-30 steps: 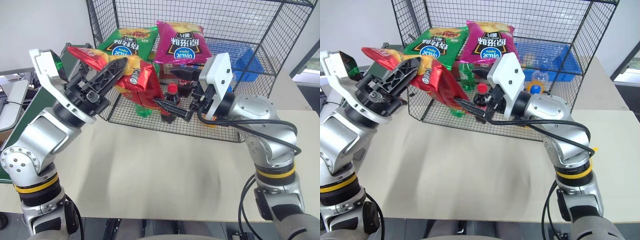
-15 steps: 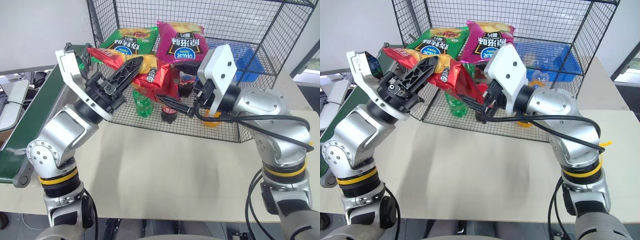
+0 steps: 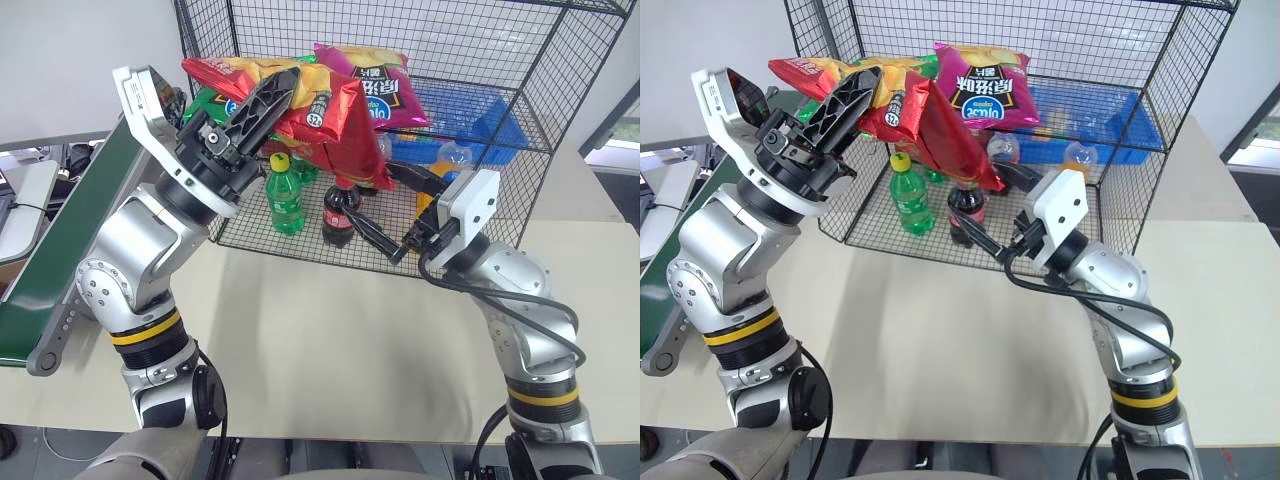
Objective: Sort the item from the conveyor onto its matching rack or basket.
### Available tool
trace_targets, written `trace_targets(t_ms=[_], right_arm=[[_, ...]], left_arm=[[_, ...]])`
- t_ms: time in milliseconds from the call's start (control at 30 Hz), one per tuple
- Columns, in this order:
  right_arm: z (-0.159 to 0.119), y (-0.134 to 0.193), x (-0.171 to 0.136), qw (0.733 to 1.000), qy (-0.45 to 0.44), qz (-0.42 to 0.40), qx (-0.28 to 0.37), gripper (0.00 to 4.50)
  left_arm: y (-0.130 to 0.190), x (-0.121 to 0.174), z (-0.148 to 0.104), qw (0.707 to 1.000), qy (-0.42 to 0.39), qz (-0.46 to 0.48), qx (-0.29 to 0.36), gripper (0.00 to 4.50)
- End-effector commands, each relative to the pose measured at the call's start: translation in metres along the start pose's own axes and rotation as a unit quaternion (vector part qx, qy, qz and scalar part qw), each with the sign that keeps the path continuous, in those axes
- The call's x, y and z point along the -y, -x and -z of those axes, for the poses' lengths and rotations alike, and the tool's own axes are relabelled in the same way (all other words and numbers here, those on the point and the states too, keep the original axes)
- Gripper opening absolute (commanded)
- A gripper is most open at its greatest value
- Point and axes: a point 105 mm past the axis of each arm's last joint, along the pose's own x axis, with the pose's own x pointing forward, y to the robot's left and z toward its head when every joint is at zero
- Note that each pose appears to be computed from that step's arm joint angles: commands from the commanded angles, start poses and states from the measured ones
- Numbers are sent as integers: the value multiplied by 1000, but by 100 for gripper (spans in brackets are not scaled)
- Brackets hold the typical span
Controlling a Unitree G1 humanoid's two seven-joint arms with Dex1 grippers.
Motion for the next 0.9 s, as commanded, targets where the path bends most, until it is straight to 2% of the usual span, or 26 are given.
trace_targets(t_ms=[33, 233, 400, 633, 733, 900], right_arm=[[-15, -3, 1, 999, 31, 1, 26, 450], [-31, -19, -2, 996, 84, -32, 16, 450], [-43, -33, -7, 994, 86, -64, -1, 450], [-52, -38, -7, 992, 96, -79, -7, 450], [-52, -38, -7, 991, 102, -88, -12, 369], [-51, -37, -3, 990, 111, -88, -19, 193]], left_arm=[[0, 11, 0, 1000, -13, 26, -10, 8], [11, 4, 13, 997, -26, 31, -66, 8], [18, -1, 19, 994, -31, 28, -98, 8], [19, -2, 20, 995, -29, 25, -94, 8], [19, -2, 18, 995, -30, 23, -91, 0], [20, -2, 16, 995, -32, 22, -91, 0]])
